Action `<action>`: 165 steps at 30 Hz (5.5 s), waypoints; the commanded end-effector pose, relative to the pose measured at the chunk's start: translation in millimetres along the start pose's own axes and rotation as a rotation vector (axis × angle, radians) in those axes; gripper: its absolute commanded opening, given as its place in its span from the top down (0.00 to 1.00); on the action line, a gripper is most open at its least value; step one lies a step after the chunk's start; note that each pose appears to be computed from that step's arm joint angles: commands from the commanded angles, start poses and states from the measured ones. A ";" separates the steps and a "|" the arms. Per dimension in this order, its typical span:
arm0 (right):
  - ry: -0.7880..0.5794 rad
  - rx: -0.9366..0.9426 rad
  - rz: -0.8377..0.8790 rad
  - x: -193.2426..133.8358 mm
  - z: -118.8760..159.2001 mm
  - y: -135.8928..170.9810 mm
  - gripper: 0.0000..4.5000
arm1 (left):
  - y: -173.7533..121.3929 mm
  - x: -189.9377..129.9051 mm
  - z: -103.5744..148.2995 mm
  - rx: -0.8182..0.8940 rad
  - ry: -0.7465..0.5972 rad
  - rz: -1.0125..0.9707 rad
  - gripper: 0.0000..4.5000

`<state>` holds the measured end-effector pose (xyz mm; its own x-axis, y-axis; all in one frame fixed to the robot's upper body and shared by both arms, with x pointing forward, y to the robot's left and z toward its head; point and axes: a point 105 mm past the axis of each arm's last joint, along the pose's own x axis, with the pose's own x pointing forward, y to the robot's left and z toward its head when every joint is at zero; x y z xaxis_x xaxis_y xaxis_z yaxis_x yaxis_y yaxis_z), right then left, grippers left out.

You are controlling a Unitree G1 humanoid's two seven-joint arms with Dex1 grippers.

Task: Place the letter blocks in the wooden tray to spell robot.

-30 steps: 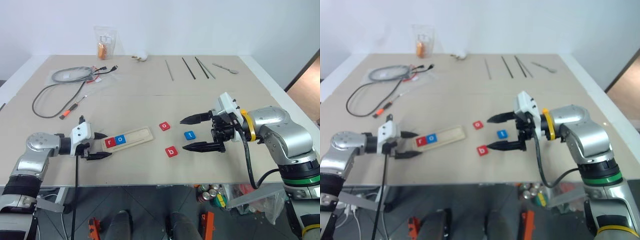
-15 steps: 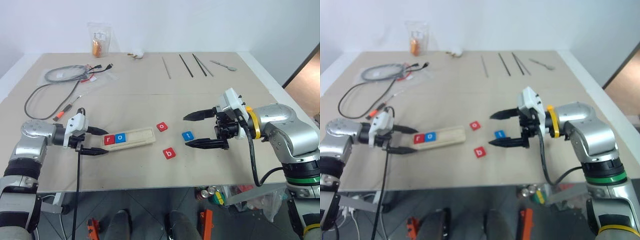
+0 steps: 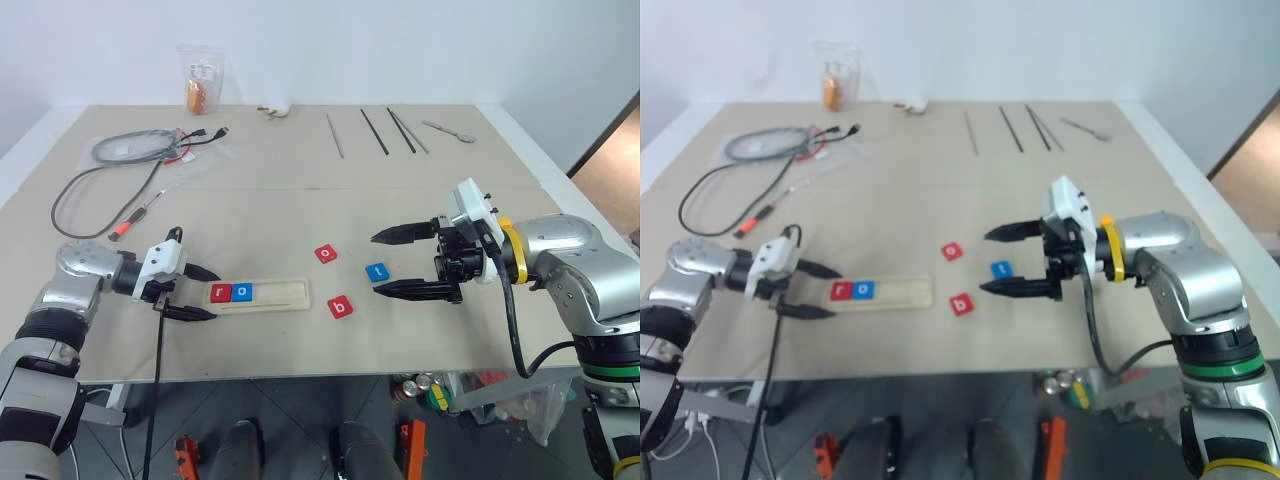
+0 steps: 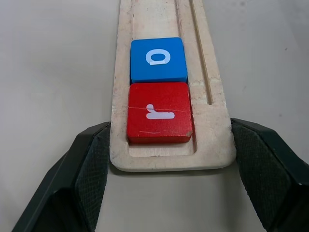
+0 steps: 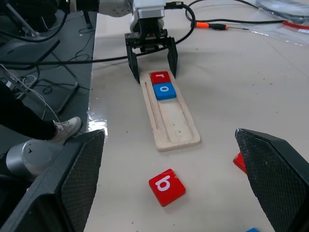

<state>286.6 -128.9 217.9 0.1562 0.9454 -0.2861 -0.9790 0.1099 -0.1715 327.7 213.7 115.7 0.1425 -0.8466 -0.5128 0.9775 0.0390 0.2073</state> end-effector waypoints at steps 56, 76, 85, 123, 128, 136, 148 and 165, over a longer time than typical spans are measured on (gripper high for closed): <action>0.230 -0.143 0.124 61.2 -67.7 -15.6 0.00 | -47.4 -23.5 61.1 -0.250 -0.360 0.073 0.00; 0.228 -0.082 0.134 72.9 -85.9 -19.9 0.51 | -46.8 -29.4 59.8 -0.269 -0.405 0.179 0.00; 0.199 -0.070 0.122 71.7 -80.0 -23.0 0.51 | -44.6 -32.2 55.5 -0.282 -0.408 0.217 0.00; 0.124 -0.137 0.132 143.6 -14.8 -36.0 0.73 | -49.9 -42.1 43.7 -0.295 -0.397 0.266 0.00; 0.192 -0.157 0.158 160.5 -26.2 -32.7 0.73 | -56.3 -39.9 32.5 -0.303 -0.369 0.278 0.00; 0.255 -0.175 0.174 170.5 -35.1 -29.3 0.73 | -60.3 -37.0 28.4 -0.311 -0.368 0.284 0.00; 0.281 -0.174 0.187 178.8 -36.5 -28.0 0.73 | -58.6 -35.2 30.0 -0.302 -0.377 0.274 0.00; 0.271 -0.160 0.173 184.8 -31.1 -36.8 0.73 | -65.5 -26.2 29.8 -0.309 -0.370 0.250 0.00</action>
<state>350.7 28.4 128.6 0.0159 0.8137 -0.5811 -0.9724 -0.1226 -0.1983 256.3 220.4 135.2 0.3707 -0.9174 -0.1448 0.9252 0.3784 -0.0293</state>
